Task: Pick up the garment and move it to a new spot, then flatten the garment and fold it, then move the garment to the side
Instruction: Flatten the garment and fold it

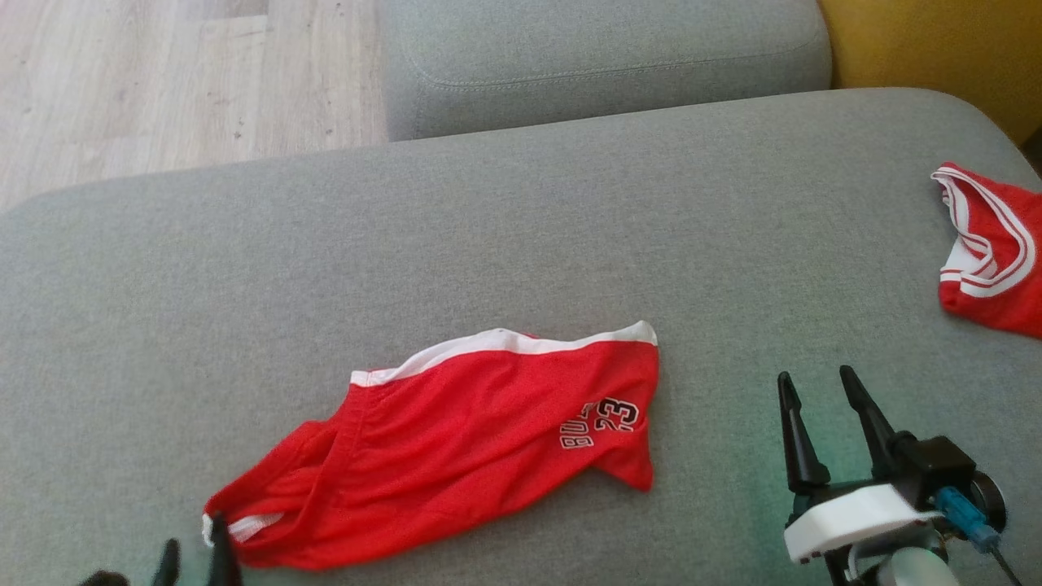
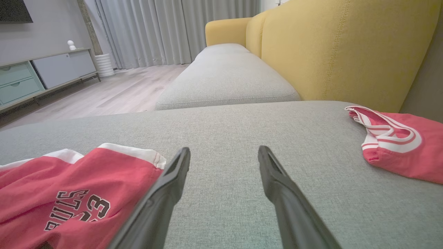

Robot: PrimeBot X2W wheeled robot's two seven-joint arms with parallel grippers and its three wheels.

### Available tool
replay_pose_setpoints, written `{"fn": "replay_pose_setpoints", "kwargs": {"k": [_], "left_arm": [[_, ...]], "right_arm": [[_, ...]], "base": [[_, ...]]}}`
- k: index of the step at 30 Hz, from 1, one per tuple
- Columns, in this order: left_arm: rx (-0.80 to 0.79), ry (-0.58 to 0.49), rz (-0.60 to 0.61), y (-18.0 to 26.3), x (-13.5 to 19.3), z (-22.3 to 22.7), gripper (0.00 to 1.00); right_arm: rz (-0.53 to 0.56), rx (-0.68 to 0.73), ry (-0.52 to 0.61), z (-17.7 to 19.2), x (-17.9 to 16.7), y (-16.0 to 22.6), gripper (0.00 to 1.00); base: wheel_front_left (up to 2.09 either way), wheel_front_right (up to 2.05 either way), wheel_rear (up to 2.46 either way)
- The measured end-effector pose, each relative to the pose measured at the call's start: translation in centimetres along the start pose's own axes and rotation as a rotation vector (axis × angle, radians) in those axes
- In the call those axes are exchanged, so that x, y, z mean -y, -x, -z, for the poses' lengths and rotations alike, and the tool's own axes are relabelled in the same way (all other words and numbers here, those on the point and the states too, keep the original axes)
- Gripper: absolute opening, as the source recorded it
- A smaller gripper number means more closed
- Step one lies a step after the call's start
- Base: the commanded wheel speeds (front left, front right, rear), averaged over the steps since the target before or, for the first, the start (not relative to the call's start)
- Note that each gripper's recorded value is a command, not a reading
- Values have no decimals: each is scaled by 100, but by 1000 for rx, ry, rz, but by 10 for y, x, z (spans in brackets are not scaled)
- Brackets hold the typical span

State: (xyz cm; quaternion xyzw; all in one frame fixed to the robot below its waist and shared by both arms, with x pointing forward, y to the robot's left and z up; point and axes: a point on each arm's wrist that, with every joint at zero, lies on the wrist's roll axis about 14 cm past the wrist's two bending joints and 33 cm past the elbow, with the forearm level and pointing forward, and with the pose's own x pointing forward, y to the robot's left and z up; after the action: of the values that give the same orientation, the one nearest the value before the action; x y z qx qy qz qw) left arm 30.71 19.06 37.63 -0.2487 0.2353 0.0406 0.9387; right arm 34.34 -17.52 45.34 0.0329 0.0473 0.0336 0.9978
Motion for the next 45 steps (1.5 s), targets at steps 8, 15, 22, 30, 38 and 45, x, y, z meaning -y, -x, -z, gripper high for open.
{"fn": "replay_pose_setpoints", "kwargs": {"k": [8,15,22,30,38,45], "left_arm": [[160,-62,-8,-15,16,-56,100],[-35,2,238,-46,124,-29,100],[-134,-48,196,-74,123,-17,100],[-246,-66,199,-77,120,3,100],[-310,-96,240,-70,127,15,100],[-340,-113,272,-67,135,21,0]], "right_arm": [[11,-8,4,2,4,0,100],[-1,-47,2,14,0,-4,100],[10,-49,3,14,4,-8,100],[30,-59,-6,17,9,-7,100],[27,-58,-14,17,8,-8,100],[29,-53,-13,15,9,-7,100]], "base": [[0,0,0],[0,0,0],[0,0,0],[0,0,0],[0,0,0],[0,0,0]]}}
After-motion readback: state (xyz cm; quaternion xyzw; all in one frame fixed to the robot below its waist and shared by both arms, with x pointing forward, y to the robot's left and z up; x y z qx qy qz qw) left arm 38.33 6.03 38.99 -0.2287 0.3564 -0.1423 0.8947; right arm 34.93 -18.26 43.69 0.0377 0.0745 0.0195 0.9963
